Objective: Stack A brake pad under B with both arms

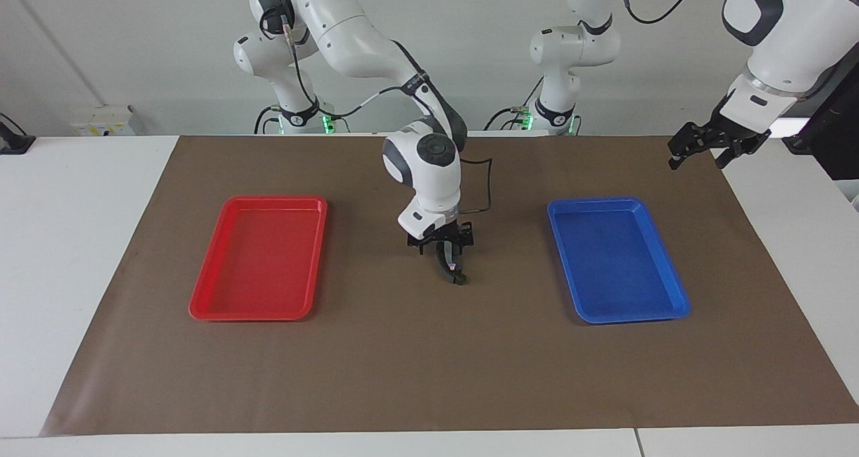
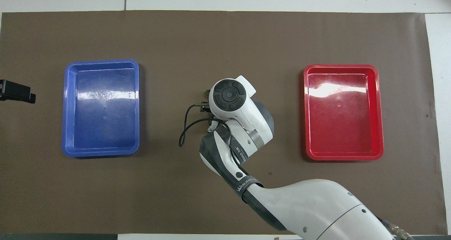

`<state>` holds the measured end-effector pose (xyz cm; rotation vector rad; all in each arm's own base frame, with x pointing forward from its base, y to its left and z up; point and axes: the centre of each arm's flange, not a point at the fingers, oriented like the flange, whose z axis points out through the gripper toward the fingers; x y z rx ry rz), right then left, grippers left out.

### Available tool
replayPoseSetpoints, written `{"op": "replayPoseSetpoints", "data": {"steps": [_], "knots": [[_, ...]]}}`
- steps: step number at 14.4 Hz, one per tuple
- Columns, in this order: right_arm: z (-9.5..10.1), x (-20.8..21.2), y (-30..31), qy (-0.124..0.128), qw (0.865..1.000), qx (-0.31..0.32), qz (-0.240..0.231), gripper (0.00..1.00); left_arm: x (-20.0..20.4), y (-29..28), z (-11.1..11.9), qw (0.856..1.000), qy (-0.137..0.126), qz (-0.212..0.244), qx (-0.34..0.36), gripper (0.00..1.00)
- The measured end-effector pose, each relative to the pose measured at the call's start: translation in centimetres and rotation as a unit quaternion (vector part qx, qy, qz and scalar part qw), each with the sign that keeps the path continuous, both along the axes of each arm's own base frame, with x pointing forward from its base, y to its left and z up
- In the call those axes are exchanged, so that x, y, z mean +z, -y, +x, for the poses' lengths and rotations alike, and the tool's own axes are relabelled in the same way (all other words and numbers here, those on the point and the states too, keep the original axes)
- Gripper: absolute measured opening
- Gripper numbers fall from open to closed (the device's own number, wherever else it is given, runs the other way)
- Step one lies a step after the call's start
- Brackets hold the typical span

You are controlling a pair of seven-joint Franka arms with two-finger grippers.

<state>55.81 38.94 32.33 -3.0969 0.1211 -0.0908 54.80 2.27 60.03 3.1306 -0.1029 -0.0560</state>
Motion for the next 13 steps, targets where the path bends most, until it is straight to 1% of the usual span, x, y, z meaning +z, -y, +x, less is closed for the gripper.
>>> {"op": "replayPoseSetpoints", "data": {"steps": [1, 3, 5, 7, 10, 12, 13], "knots": [[0.9, 2.2, 1.8, 0.009, 1.000, -0.010, -0.005, 1.00, 0.0, 0.0, 0.0, 1.000, 0.000, 0.000, 0.000, 1.00], [3.2, 7.2, 7.6, 0.019, 0.999, -0.044, -0.011, 1.00, 0.0, 0.0, 0.0, 1.000, 0.000, 0.000, 0.000, 1.00], [4.5, 12.0, 14.4, 0.017, 0.998, -0.060, -0.017, 1.00, 0.0, 0.0, 0.0, 1.000, 0.000, 0.000, -0.001, 1.00], [4.5, 15.5, 19.9, 0.003, 0.998, -0.060, -0.027, 1.00, 0.0, 0.0, 0.0, 1.000, 0.000, 0.000, -0.001, 1.00], [3.6, 19.0, 25.6, -0.018, 0.997, -0.062, -0.036, 1.00, 0.1, 0.4, 0.0, 1.000, 0.002, 0.000, -0.006, 1.00], [2.6, 21.7, 29.8, -0.023, 0.997, -0.066, -0.038, 1.00, 0.1, 0.8, 0.1, 1.000, 0.003, 0.000, -0.010, 1.00], [2.1, 23.2, 32.0, -0.020, 0.996, -0.073, -0.037, 1.00, 0.1, 0.9, 0.1, 1.000, 0.003, 0.000, -0.010, 1.00]]}}
